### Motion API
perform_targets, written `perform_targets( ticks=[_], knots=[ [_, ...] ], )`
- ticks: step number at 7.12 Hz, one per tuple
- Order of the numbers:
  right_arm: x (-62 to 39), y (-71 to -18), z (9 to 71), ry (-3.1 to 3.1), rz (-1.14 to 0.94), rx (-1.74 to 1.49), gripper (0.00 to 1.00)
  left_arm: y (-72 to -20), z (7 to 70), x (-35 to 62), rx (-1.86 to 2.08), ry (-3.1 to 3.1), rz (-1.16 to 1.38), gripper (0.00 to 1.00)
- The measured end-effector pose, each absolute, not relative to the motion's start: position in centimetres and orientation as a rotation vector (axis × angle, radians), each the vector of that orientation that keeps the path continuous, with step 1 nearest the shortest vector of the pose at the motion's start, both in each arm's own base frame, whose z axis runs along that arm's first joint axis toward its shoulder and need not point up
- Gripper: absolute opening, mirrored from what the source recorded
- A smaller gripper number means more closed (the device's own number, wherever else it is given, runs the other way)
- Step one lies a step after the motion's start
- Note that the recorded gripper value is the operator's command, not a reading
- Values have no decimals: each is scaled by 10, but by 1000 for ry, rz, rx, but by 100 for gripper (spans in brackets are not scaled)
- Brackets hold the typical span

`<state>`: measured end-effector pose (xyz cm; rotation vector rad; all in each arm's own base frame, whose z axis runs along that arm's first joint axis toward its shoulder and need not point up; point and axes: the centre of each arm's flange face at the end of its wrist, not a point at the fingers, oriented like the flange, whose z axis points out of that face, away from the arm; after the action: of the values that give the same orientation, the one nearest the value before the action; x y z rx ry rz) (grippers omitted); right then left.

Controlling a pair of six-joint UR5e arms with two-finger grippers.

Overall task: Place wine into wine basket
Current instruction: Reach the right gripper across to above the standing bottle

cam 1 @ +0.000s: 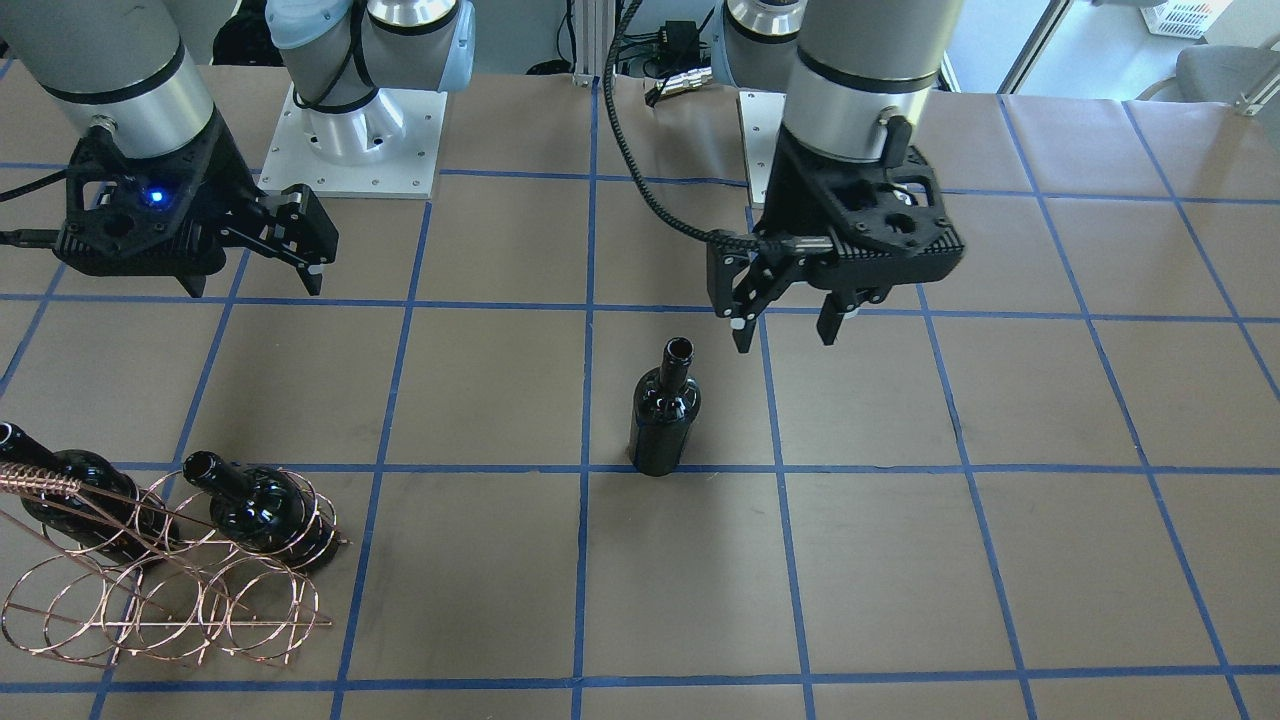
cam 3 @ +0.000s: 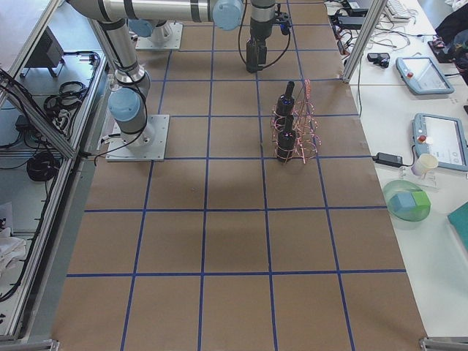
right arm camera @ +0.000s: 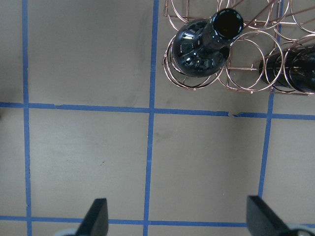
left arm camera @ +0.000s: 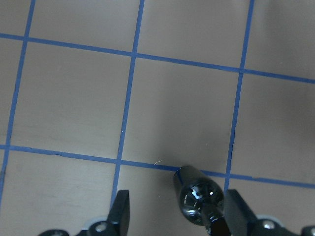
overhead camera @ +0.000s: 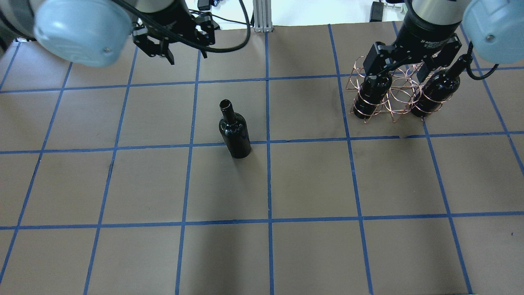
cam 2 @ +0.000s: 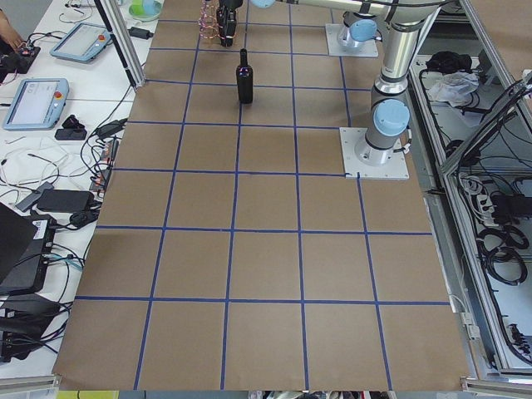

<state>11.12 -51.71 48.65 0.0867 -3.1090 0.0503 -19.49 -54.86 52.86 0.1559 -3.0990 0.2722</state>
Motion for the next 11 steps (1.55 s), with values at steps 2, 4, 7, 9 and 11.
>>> perform_targets(
  ticks=[2, 4, 7, 9, 11],
  knots=[
    [123, -519, 493, -3114, 103, 53, 100, -544, 546, -108, -89, -3105, 129, 73],
    [180, -516, 493, -3124, 148, 103, 100, -537, 546, -62, -225, -3089, 80, 73],
    [305, -520, 477, -3146, 160, 134, 100, -526, 541, -46, -333, -3082, 66, 80],
    [362, -510, 466, -3156, 148, 106, 100, -521, 539, -46, -345, -3080, 60, 81],
    [403, -505, 450, -3163, 130, 83, 100, -517, 536, -45, -342, -3080, 49, 89]
  ],
)
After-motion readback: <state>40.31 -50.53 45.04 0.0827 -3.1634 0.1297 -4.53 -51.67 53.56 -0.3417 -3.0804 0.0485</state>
